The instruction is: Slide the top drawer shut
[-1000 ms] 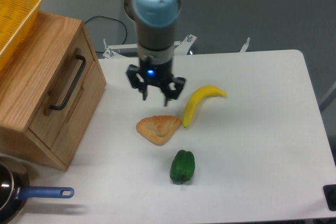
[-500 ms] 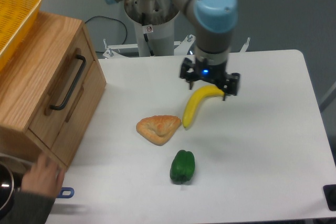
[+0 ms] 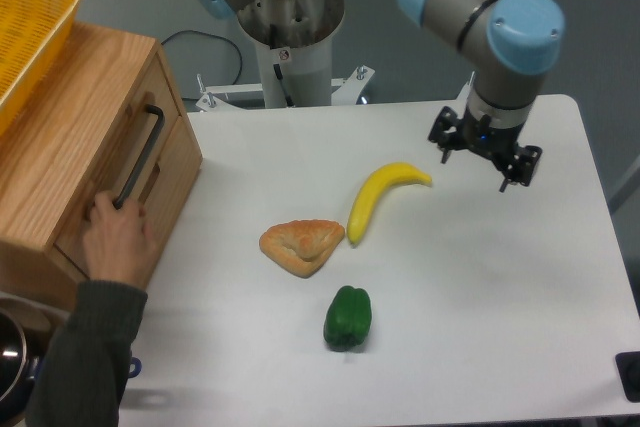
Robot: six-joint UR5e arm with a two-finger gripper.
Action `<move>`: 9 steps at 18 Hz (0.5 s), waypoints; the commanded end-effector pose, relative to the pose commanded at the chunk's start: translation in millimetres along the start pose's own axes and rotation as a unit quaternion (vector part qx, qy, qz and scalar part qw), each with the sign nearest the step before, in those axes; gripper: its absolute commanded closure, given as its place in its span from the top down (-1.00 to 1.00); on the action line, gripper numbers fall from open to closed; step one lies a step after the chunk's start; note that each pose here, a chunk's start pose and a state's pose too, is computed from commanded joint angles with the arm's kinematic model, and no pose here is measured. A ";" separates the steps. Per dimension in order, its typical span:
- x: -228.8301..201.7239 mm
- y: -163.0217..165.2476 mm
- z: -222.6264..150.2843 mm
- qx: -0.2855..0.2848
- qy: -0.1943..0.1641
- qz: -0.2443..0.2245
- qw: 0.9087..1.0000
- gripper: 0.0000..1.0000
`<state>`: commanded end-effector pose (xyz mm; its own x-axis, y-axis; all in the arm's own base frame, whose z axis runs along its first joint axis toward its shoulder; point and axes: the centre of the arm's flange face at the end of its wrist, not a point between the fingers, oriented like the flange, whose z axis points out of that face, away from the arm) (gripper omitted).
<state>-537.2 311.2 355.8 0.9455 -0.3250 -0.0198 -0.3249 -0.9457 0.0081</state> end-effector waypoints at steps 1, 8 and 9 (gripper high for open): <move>-2.1 5.6 2.7 0.000 0.002 0.005 1.000 1.00; -17.2 28.1 3.6 -0.001 -0.009 0.019 1.000 1.00; -17.9 28.1 5.3 -0.001 -0.008 0.019 1.000 1.00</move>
<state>-563.4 290.5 351.1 0.9318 -0.3612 -0.0358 -0.3610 -0.9325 0.0115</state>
